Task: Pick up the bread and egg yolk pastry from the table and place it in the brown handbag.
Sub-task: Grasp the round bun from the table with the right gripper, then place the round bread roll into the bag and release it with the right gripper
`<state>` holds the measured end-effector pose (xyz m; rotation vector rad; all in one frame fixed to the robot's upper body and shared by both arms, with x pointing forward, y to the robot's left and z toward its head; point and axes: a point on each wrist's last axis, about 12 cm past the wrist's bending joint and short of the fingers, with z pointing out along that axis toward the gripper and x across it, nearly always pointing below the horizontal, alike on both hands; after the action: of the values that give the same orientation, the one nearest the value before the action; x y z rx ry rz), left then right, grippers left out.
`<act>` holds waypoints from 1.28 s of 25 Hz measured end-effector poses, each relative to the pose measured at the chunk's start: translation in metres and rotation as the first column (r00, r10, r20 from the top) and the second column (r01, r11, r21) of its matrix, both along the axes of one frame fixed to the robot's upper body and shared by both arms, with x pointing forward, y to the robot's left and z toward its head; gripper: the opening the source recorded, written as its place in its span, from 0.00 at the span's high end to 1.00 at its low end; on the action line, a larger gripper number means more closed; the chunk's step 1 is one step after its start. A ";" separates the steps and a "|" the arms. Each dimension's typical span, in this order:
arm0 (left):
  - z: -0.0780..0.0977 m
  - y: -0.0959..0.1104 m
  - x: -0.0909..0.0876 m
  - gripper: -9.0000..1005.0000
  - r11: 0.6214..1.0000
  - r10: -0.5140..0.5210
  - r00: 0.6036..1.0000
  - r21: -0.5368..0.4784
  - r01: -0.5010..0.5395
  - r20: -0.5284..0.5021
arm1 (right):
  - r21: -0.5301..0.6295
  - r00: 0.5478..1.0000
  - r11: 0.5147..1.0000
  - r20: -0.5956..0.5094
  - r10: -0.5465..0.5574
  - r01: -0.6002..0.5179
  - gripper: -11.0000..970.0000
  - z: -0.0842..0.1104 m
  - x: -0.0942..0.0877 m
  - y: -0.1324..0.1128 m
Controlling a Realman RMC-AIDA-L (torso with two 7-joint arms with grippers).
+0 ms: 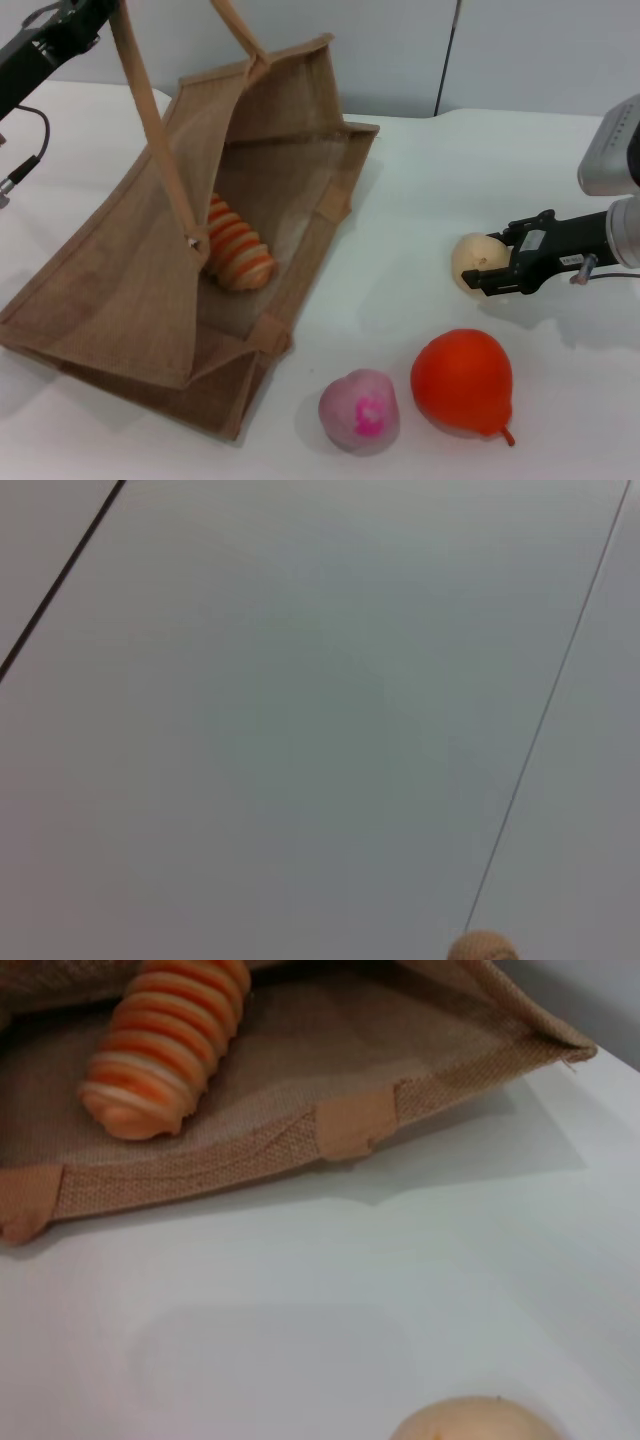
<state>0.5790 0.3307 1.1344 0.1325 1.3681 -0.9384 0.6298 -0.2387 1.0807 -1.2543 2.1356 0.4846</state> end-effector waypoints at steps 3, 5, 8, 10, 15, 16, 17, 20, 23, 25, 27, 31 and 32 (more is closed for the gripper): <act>0.000 0.000 0.000 0.87 1.000 0.000 1.000 0.000 0.000 0.000 | -0.001 1.000 1.000 0.005 -0.004 0.004 0.30 0.001 0.001 -0.001; 0.000 0.000 0.000 0.87 1.000 0.000 1.000 0.000 0.000 -0.001 | 0.000 1.000 1.000 0.008 -0.011 0.011 0.31 0.001 0.001 -0.003; 0.000 0.001 -0.001 0.87 1.000 0.001 1.000 -0.001 -0.001 -0.001 | 0.006 1.000 1.000 0.008 -0.014 0.014 0.32 0.002 0.001 -0.004; 0.000 0.000 -0.001 0.87 1.000 0.000 1.000 -0.001 0.000 0.001 | 0.012 1.000 1.000 0.011 -0.020 0.020 0.32 0.003 0.001 -0.005; 0.000 -0.001 -0.001 0.87 1.000 -0.009 1.000 0.001 0.009 0.003 | 0.071 0.998 0.997 0.037 -0.040 0.038 0.33 0.013 0.004 -0.009; 0.001 -0.002 0.000 0.87 1.000 -0.015 1.000 0.002 0.015 0.006 | 0.087 0.998 0.995 0.045 -0.044 0.040 0.33 0.016 0.004 -0.012; 0.002 -0.003 0.001 0.87 1.000 -0.019 1.000 0.003 0.019 0.007 | 0.106 0.998 0.994 0.053 -0.046 0.040 0.34 0.020 0.004 -0.014; 0.005 -0.008 0.005 0.87 0.999 -0.042 0.999 0.009 0.042 0.012 | 0.165 0.997 0.986 0.073 -0.027 0.014 0.36 0.032 0.001 -0.018; 0.010 -0.016 0.008 0.87 0.996 -0.083 0.996 0.012 0.083 0.026 | 0.232 0.995 0.971 0.094 0.042 -0.063 0.38 0.042 -0.002 -0.010; 0.014 -0.023 0.011 0.87 0.993 -0.119 0.992 0.015 0.118 0.042 | 0.248 0.991 0.963 0.104 0.081 -0.105 0.40 0.048 0.000 0.000; 0.020 -0.031 0.015 0.87 0.987 -0.160 0.985 0.018 0.159 0.060 | 0.256 0.987 0.956 0.110 0.121 -0.146 0.41 0.052 0.003 0.013; 0.030 -0.041 0.017 0.87 0.974 -0.226 0.970 0.007 0.226 0.089 | 0.263 0.968 0.933 0.119 0.222 -0.246 0.44 0.057 0.008 0.053; 0.031 -0.041 0.017 0.87 0.971 -0.237 0.967 0.003 0.238 0.095 | 0.262 0.964 0.929 0.123 0.237 -0.262 0.45 0.057 0.009 0.062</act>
<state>0.5959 0.2894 1.1658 0.3371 1.2781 -1.1235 0.6393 -0.1772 1.1382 -1.3619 1.7685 0.7910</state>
